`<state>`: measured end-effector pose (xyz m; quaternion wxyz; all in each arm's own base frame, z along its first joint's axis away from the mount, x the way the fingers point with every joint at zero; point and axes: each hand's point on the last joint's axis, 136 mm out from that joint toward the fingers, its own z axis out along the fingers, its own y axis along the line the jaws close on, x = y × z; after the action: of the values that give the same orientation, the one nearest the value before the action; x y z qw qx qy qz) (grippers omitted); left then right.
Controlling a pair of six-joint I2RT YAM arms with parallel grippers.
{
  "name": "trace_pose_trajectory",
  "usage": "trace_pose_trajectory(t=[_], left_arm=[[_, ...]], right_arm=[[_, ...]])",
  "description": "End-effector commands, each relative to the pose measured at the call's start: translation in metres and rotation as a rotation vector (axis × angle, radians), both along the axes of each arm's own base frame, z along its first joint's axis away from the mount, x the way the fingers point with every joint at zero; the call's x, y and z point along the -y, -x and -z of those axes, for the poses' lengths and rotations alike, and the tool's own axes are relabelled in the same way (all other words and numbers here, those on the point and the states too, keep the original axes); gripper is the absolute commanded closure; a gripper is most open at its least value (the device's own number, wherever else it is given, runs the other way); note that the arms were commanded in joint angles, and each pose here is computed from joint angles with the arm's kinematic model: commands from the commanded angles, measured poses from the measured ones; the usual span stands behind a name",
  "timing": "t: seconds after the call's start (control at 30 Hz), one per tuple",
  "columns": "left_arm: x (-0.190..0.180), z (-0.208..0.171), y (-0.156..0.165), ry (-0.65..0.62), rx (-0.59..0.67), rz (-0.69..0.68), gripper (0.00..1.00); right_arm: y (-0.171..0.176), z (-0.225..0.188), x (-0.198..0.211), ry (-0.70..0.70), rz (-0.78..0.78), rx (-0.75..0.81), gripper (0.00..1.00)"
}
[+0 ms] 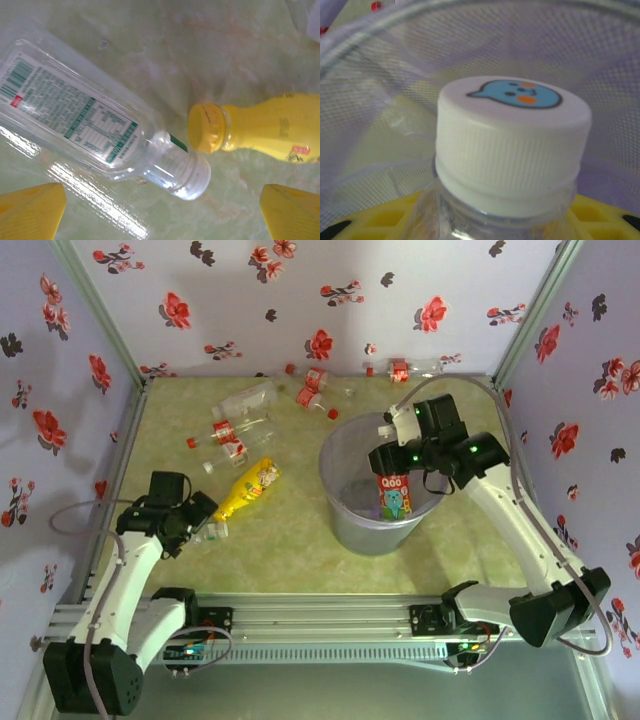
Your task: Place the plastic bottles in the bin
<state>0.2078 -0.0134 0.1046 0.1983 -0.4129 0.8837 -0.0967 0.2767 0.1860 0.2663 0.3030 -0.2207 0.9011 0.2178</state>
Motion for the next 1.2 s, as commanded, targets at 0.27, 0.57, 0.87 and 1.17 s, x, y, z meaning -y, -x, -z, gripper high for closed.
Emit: trace_pose_trajectory(t=[0.27,0.57,0.87,1.17], left_arm=[[-0.017,0.024,-0.009,0.096,0.039,-0.240,0.00],[-0.023,0.046,-0.017,0.090,0.022,-0.258,0.00],[-0.026,0.058,-0.023,0.086,0.013,-0.270,0.00],[-0.027,0.078,-0.015,0.083,-0.028,-0.277,0.00]], right_arm=[[-0.005,0.028,-0.015,-0.028,-0.043,-0.027,0.53],[-0.008,0.042,-0.017,-0.009,-0.045,-0.053,0.31],[-0.004,0.014,-0.017,-0.049,-0.050,0.017,0.21],[-0.006,-0.026,-0.008,-0.095,0.000,0.134,0.18]])
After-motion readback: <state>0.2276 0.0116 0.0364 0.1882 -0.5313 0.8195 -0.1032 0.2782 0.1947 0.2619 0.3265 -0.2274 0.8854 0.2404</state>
